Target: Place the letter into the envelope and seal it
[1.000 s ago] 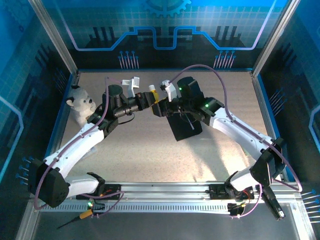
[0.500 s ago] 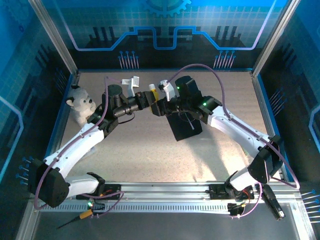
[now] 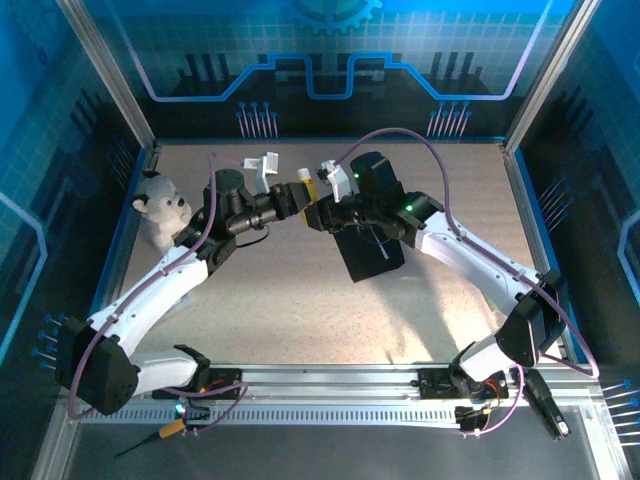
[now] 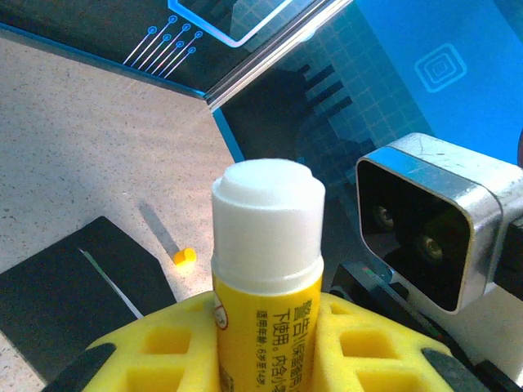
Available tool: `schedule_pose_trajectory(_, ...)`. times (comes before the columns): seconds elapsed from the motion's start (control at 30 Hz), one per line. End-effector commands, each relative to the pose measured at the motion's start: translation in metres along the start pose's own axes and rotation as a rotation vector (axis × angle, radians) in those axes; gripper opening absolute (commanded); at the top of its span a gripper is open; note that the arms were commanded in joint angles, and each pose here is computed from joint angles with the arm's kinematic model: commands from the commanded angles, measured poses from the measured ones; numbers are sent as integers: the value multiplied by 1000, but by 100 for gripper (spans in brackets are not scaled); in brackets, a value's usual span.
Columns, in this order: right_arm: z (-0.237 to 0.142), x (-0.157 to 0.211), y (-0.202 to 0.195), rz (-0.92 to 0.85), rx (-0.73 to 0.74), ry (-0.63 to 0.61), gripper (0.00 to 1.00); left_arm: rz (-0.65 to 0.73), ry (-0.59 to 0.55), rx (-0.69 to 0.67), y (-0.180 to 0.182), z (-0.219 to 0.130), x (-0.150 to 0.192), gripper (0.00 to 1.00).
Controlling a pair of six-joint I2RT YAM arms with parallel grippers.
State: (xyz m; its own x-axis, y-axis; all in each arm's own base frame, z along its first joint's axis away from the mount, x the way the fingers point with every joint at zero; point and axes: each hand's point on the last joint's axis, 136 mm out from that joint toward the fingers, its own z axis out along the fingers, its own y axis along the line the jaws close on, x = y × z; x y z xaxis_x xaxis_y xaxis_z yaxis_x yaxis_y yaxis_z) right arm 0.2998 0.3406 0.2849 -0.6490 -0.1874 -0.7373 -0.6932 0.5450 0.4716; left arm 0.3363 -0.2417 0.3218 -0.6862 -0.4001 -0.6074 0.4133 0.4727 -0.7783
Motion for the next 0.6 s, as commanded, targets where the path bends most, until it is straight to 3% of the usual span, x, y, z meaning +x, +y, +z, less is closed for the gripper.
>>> schedule_pose_trajectory(0.0, -15, -12, 18, -37, -86, -45, 16, 27, 13, 70, -11, 0, 0, 0)
schedule_pose_trajectory(0.37, -66, -33, 63, -114, -445, -132, 15, 97, 51, 369, -58, -15, 2, 0)
schedule_pose_trajectory(0.57, -87, -38, 82, -141, -603, -139, 15, 130, 94, 460, -74, -21, 5, 0)
